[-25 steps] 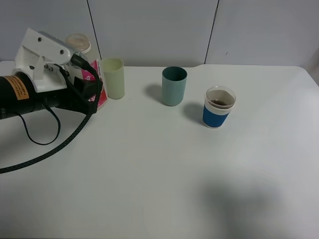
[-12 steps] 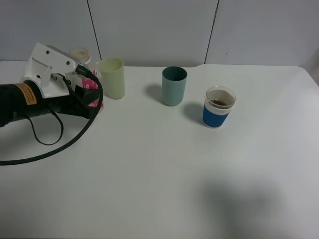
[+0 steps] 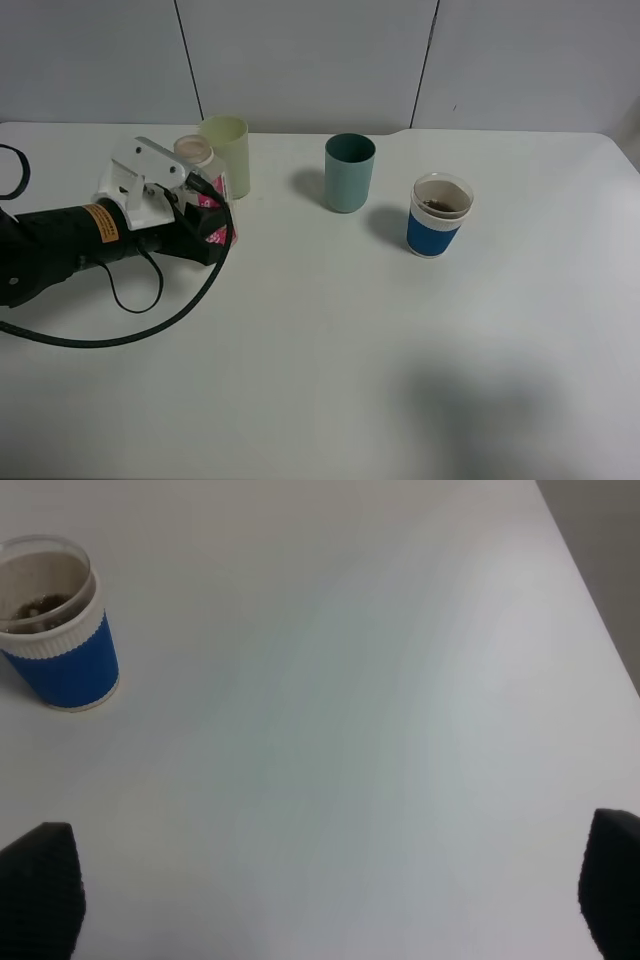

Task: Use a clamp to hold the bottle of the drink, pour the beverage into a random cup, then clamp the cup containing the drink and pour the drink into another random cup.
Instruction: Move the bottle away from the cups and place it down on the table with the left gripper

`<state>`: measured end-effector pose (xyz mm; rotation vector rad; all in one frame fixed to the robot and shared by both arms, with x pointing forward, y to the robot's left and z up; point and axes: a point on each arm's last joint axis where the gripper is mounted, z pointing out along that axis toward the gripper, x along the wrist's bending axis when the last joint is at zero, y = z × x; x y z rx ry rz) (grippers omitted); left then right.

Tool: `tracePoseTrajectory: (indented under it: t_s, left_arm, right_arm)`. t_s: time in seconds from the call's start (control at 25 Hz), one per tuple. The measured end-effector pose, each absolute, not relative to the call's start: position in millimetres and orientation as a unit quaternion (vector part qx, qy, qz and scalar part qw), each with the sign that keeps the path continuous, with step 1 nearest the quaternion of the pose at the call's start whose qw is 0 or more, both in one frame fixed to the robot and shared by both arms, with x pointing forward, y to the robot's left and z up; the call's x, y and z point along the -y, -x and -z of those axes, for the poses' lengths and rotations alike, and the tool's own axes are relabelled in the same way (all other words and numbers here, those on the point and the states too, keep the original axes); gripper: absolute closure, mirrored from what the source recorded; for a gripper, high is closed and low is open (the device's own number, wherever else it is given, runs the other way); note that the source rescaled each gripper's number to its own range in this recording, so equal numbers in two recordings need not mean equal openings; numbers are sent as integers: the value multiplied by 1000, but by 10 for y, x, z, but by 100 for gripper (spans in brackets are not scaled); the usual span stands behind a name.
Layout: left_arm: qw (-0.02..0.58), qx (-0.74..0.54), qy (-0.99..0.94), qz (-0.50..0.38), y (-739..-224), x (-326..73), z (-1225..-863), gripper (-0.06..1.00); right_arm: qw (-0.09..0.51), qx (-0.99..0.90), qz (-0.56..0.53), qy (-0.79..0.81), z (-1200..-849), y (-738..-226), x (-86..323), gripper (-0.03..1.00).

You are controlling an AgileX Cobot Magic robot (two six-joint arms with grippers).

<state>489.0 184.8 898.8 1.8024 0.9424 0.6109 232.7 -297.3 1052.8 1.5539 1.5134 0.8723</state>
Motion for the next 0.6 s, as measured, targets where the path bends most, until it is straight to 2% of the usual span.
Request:
tracePoseTrajectory:
  t_s: [0.6]
  left_arm:
    - [490, -377, -747, -243, -4907, -1816, -8737, 93]
  right_arm:
    - [391, -596, -343, -612, -10528, -2327, 2973, -3]
